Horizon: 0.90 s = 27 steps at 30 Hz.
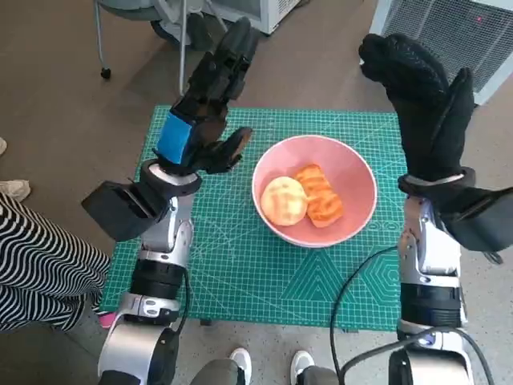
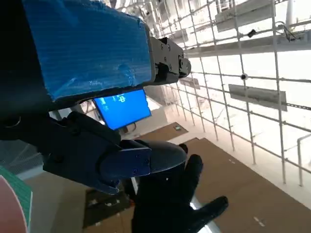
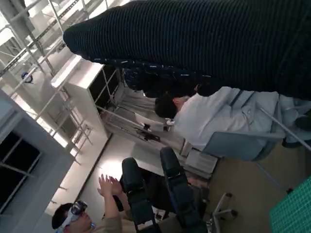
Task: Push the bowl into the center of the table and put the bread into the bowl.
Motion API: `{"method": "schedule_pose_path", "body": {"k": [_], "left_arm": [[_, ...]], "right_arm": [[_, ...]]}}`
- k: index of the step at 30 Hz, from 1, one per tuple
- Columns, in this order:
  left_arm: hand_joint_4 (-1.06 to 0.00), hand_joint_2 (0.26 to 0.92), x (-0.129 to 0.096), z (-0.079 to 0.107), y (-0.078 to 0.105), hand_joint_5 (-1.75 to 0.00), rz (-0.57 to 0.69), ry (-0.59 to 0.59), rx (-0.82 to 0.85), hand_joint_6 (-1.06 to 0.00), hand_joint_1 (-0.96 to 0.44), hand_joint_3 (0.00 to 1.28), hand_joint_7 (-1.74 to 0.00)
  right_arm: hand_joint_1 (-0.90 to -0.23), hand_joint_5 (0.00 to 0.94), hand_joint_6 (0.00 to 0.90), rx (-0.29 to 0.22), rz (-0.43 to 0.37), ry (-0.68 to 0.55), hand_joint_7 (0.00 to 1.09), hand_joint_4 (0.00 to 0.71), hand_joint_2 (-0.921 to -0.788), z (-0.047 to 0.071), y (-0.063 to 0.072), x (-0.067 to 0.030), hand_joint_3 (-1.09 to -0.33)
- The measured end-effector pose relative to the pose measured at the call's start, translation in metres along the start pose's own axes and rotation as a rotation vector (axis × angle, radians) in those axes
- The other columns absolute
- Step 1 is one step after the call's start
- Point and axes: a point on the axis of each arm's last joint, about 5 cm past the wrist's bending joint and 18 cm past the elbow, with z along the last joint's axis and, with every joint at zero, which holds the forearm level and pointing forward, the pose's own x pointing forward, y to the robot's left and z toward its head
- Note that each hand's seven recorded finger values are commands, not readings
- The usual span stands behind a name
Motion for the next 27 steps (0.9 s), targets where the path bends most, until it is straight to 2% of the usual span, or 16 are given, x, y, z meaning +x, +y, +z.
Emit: {"method": "schedule_pose_path", "body": {"k": [17, 27], "left_arm": [[0.00, 0.921, -0.006, -0.003, -0.001, 0.00, 0.023, -0.011, 0.021, -0.04, -0.77, 0.50, 0.00], [0.00, 0.921, -0.013, -0.009, 0.000, 0.00, 0.062, -0.023, 0.002, -0.04, -0.76, 0.49, -0.01]], "right_arm": [[-0.741, 0.002, 0.047, -0.001, -0.010, 0.002, 0.43, 0.153, -0.921, 0.000, 0.000, -0.0002, -0.677], [-0.732, 0.002, 0.047, -0.006, -0.013, 0.006, 0.44, 0.153, -0.921, -0.001, 0.000, -0.0027, -0.671]]}}
